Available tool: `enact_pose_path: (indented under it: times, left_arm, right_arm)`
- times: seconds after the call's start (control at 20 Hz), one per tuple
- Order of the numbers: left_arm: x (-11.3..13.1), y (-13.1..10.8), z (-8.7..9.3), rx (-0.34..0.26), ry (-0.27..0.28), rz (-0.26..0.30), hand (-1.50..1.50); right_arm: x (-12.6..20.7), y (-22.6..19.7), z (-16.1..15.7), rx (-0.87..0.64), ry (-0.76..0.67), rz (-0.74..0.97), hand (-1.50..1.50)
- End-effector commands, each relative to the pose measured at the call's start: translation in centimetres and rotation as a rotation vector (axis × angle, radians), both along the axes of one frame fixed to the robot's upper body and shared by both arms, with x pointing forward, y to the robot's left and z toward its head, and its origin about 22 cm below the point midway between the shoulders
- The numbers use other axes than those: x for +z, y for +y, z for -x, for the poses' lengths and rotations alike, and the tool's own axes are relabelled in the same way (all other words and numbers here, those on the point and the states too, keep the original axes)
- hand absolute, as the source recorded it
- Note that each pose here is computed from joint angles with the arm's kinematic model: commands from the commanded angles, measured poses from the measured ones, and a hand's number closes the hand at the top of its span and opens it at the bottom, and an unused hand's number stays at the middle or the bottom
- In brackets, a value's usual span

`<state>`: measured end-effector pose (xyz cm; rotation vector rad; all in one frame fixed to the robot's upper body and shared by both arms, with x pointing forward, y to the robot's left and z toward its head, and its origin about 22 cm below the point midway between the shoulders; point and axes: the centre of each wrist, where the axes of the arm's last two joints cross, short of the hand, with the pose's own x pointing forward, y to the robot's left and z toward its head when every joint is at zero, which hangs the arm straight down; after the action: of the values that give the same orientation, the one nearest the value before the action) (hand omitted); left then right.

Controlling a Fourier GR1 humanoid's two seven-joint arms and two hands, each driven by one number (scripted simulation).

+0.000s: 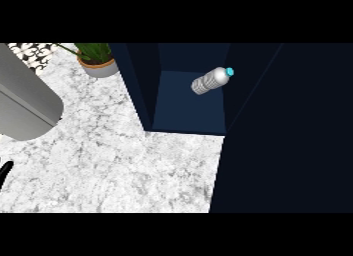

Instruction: Pick up the bottled water, place it into the cabinet and close the cabinet

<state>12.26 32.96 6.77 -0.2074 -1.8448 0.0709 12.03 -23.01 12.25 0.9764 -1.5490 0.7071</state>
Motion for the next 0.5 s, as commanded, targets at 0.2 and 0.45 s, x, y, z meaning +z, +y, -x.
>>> enact_pose_path:
  times: [0.2,0.45]
  left_arm:
    - [0.5,2.0,0.8,-0.006,0.003,-0.022,-1.5]
    - [0.9,3.0,0.9,-0.028,-0.006,-0.014,-1.5]
  right_arm:
    - [4.1,3.5,0.6,-0.02,-0.143,0.082,1.5]
    - [4.4,5.8,-0.8,-0.011,-0.126,0.049,1.5]
